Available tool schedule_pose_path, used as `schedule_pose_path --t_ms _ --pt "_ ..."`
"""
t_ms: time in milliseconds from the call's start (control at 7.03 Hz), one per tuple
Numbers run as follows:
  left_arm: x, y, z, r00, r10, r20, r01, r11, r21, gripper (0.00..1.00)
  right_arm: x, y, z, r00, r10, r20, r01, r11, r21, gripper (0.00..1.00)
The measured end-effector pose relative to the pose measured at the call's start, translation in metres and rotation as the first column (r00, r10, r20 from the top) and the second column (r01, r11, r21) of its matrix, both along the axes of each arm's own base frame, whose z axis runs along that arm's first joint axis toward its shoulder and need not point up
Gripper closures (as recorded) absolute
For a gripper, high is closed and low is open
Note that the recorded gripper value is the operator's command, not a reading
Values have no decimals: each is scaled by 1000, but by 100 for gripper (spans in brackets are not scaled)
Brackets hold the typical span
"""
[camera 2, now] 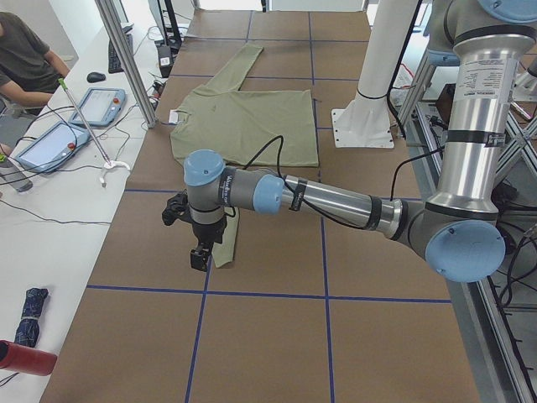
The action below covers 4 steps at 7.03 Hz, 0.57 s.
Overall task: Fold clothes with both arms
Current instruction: 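Move the right gripper toward the cuff of the sleeve nearest it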
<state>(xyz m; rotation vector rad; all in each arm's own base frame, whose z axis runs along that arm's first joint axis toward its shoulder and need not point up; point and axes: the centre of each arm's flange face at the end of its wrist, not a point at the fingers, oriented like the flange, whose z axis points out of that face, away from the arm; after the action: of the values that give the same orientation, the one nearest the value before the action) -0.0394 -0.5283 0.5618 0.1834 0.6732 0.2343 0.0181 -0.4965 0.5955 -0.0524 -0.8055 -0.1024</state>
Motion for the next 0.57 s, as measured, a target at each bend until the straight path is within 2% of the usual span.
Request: schedule_pose_path --t_ms 284,569 --pt "7 11 10 995 -8 -96 4 999 -40 0 -22 -6 7 1000 -24 5 24 999 27 0" --pt "14 14 -2 985 -10 -174 9 1000 -7 0 -63 -20 32 999 31 14 -31 999 12 1"
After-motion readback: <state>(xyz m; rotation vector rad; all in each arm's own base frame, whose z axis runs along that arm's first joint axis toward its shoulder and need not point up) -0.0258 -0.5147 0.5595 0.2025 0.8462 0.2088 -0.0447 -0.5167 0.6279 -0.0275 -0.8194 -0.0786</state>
